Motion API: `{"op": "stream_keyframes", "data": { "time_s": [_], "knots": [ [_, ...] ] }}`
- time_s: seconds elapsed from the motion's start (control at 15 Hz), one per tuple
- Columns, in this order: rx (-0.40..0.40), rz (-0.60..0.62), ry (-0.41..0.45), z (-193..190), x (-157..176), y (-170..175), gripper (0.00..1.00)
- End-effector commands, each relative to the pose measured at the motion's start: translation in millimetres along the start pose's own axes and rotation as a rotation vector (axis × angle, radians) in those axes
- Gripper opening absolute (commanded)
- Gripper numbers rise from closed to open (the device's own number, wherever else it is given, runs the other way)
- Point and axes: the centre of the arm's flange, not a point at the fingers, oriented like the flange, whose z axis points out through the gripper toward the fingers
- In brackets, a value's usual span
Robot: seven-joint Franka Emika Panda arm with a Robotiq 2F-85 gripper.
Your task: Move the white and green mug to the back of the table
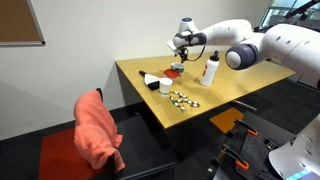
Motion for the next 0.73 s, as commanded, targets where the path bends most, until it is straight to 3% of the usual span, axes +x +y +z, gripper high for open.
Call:
{"op": "stream_keyframes", "data": {
  "time_s": [0.0,0.27,0.67],
  "knots": [
    [-0.060,-0.093,-0.049,-68.3,10.4,20.0,1.00],
    [-0.078,-0.263,-0.131,-117.9,13.9,36.3,1.00],
    [-0.106,-0.374,-0.184,-149.2,12.7,41.8,1.00]
  ]
}}
